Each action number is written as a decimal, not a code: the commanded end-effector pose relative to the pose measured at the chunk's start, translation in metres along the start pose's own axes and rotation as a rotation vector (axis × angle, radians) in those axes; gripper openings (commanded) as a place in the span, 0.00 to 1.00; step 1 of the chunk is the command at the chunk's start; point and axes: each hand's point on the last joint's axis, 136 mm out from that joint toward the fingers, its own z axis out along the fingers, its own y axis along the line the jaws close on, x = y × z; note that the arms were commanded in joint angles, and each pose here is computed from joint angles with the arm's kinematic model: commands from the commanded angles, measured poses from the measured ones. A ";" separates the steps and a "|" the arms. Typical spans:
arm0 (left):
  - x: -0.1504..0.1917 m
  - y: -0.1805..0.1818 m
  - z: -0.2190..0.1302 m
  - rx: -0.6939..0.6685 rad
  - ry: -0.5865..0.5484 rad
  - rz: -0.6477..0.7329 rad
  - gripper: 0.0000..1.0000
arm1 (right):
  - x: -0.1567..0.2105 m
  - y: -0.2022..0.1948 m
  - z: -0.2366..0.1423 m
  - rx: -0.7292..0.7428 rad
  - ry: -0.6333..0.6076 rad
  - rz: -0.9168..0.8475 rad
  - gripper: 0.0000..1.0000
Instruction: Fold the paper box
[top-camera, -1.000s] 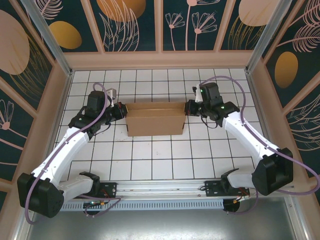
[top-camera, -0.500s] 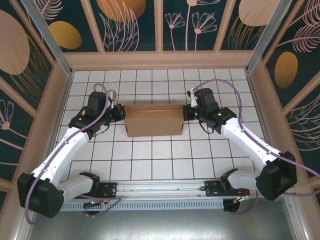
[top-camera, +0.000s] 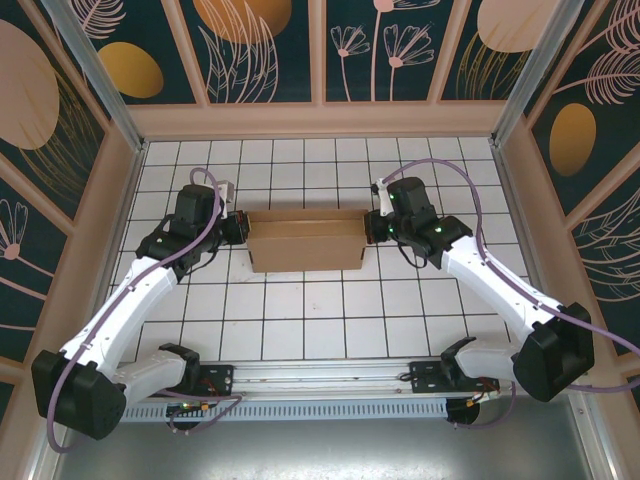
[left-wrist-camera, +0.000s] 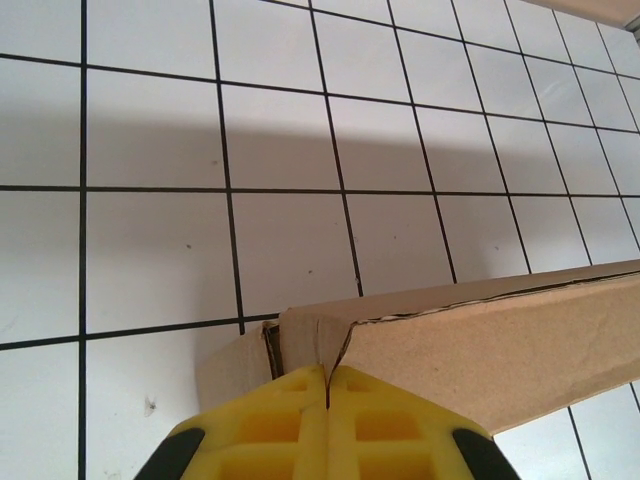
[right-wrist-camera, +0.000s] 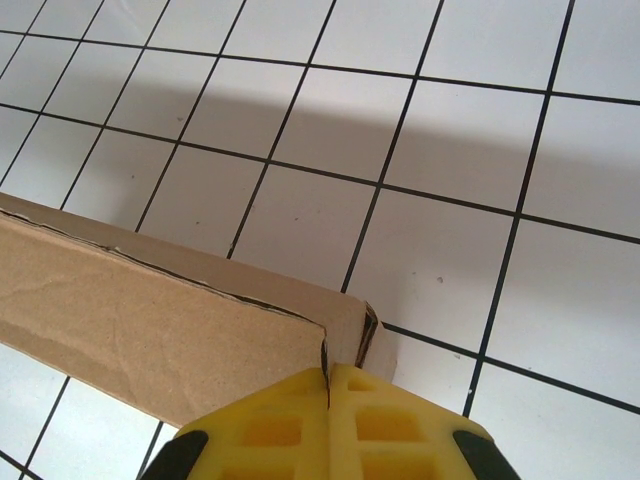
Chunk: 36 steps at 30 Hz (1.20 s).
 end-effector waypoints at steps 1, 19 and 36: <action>-0.015 -0.002 -0.012 -0.016 -0.056 0.047 0.00 | 0.004 -0.002 -0.005 0.021 0.010 -0.041 0.00; 0.013 0.006 0.003 0.026 -0.048 0.006 0.00 | 0.001 0.009 -0.003 -0.053 -0.078 -0.095 0.00; 0.023 0.010 0.010 0.026 -0.034 -0.020 0.00 | -0.005 0.027 0.002 -0.103 -0.065 0.178 0.00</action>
